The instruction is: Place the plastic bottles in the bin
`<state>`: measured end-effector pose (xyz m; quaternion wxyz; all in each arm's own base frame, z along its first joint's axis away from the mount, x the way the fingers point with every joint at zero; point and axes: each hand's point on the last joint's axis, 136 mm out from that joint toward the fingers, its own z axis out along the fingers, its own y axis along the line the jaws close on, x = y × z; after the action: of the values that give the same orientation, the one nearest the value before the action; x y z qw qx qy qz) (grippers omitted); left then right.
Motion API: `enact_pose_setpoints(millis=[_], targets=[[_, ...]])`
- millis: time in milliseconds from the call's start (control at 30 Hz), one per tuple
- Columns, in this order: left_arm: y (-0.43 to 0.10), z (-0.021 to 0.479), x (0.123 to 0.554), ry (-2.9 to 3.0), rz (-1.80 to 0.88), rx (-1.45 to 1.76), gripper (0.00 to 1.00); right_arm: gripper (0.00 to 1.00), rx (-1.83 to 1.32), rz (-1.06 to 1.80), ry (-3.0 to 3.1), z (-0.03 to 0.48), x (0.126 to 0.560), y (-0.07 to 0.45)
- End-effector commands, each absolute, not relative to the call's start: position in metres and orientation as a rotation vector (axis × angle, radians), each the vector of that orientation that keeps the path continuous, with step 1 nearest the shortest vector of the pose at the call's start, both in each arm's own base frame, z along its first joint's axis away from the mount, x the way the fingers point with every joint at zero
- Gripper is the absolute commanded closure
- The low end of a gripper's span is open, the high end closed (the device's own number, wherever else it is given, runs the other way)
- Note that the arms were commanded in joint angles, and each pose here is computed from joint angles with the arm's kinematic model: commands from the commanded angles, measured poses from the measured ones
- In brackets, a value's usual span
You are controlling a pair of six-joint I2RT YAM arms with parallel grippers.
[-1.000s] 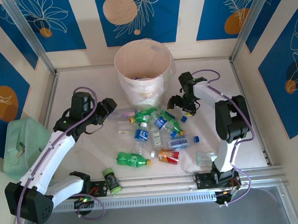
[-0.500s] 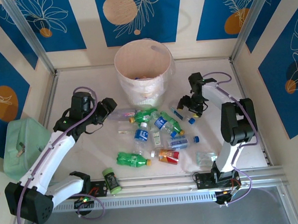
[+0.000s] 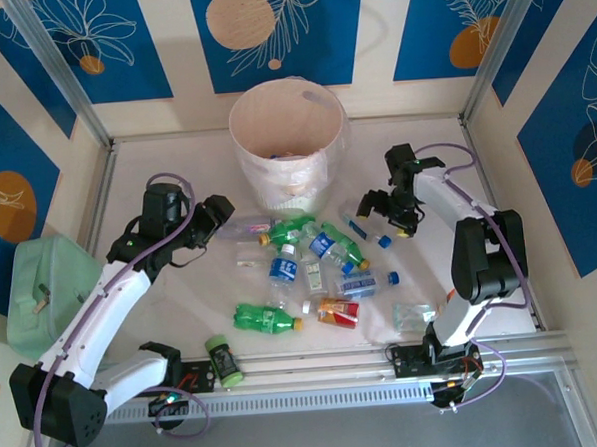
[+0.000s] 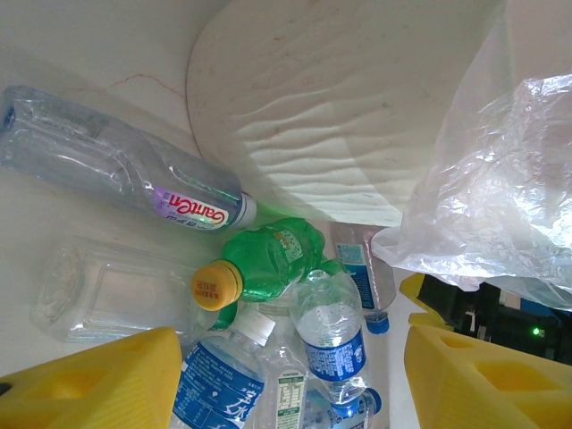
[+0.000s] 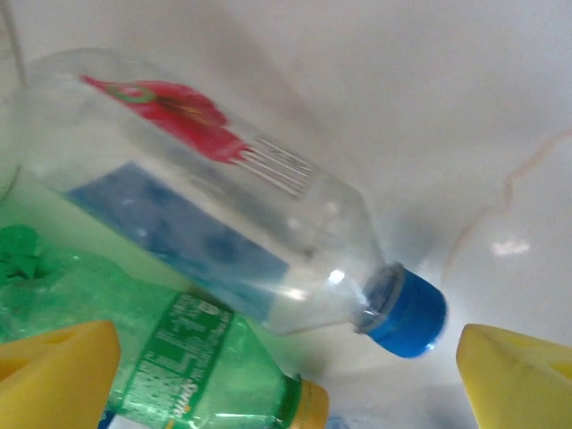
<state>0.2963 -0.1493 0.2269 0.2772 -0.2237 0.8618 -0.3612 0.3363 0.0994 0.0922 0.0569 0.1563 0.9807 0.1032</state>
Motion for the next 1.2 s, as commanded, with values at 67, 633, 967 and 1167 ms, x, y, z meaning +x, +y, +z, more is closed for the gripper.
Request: enact_pose_setpoints(millis=[67, 633, 967, 1167], targets=[[-0.147, 0.235, 0.295, 2.286, -0.993, -0.594, 0.33, 0.00, 0.298, 0.098, 2.995, 0.084, 0.351, 0.106], [-0.145, 0.232, 0.292, 2.287, -0.979, -0.605, 0.33, 0.20, 0.441, 0.069, 3.070, 0.045, 0.357, 0.099], [-0.147, 0.232, 0.292, 2.286, -0.996, -0.600, 0.33, 0.13, 0.558, 0.062, 3.084, 0.040, 0.365, 0.085], [-0.146, 0.234, 0.291, 2.283, -0.993, -0.592, 0.33, 0.27, 0.575, 0.069, 3.106, 0.031, 0.372, 0.084]])
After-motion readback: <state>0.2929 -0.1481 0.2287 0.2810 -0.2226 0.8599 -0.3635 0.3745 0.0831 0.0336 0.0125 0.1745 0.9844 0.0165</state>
